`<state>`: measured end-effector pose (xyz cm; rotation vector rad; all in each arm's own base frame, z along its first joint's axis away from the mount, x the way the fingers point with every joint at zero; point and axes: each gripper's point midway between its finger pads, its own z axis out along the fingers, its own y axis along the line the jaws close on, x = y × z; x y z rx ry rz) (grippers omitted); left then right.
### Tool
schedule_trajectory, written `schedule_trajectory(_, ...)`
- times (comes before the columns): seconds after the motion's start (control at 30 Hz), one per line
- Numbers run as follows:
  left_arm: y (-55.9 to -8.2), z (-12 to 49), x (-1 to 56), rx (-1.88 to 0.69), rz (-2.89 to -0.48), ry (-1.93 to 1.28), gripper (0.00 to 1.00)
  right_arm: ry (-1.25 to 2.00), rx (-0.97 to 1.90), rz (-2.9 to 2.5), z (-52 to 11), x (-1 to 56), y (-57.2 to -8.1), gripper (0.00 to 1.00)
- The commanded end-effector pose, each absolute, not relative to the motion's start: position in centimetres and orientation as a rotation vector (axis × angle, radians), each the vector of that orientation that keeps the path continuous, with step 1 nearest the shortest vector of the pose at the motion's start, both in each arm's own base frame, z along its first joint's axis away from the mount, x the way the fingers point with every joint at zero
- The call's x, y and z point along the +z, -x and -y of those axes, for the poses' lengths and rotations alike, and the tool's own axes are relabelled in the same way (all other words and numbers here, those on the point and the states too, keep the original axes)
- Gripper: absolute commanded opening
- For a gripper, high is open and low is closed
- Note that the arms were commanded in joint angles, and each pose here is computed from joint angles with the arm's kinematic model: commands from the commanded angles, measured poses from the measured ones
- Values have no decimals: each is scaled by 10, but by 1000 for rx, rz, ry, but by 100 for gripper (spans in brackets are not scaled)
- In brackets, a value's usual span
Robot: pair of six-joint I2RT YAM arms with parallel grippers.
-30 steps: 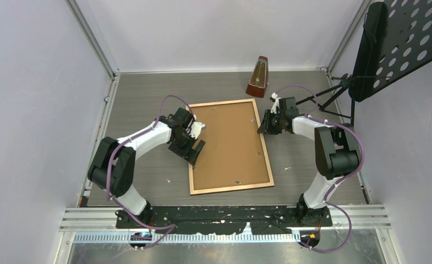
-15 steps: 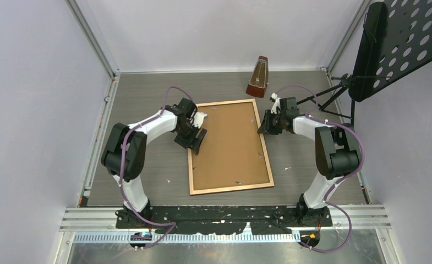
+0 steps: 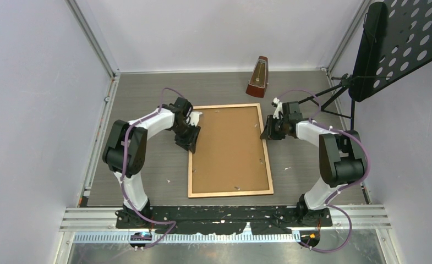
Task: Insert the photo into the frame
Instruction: Install the photo frame at the center of the board.
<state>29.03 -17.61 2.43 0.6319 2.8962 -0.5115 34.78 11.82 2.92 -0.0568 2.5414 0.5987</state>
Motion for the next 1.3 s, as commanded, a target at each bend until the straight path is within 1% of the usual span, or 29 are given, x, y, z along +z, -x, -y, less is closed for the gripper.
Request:
schedule_trajectory(0.0, -290, 183, 28, -571, -2887, -617, 35, 113, 633, -2448, -124, 58, -353, 11)
schedule_trajectory(0.03, -290, 183, 28, -578, -2884, -616, 32, 112, 624, -2443, -123, 59, -354, 14)
schedule_trajectory(0.07, -289, 183, 28, -584, -2883, -615, 29, 111, 622, -2441, -122, 60, -355, 20)
schedule_trajectory(0.1, -289, 183, 27, -587, -2881, -614, 26, 115, 615, -2435, -122, 61, -355, 24)
schedule_trajectory(0.13, -288, 183, 27, -592, -2881, -613, 23, 115, 612, -2433, -122, 62, -356, 32)
schedule_trajectory(0.17, -288, 183, 26, -595, -2882, -612, 23, 113, 602, -2429, -121, 63, -357, 36)
schedule_trajectory(0.2, -288, 184, 26, -600, -2880, -611, 22, 112, 597, -2426, -120, 64, -359, 42)
schedule_trajectory(0.23, -287, 184, 26, -605, -2880, -611, 20, 111, 594, -2423, -120, 65, -361, 45)
schedule_trajectory(0.27, -287, 185, 26, -610, -2881, -612, 18, 107, 593, -2421, -120, 65, -362, 51)
schedule_trajectory(0.37, -286, 186, 25, -620, -2884, -613, 15, 109, 587, -2420, -122, 67, -368, 60)
schedule_trajectory(0.43, -285, 186, 24, -626, -2886, -611, 13, 107, 577, -2421, -122, 66, -373, 62)
schedule_trajectory(0.6, -284, 187, 24, -639, -2888, -611, 9, 89, 560, -2431, -125, 64, -390, 64)
schedule_trajectory(0.7, -285, 188, 24, -641, -2883, -615, 0, 75, 564, -2429, -128, 64, -404, 64)
schedule_trajectory(0.93, -285, 188, 25, -644, -2878, -616, 0, 71, 509, -2454, -135, 57, -420, 62)
schedule_trajectory(1.27, -285, 189, 25, -655, -2876, -620, 0, 114, 361, -2487, -139, 43, -417, 57)
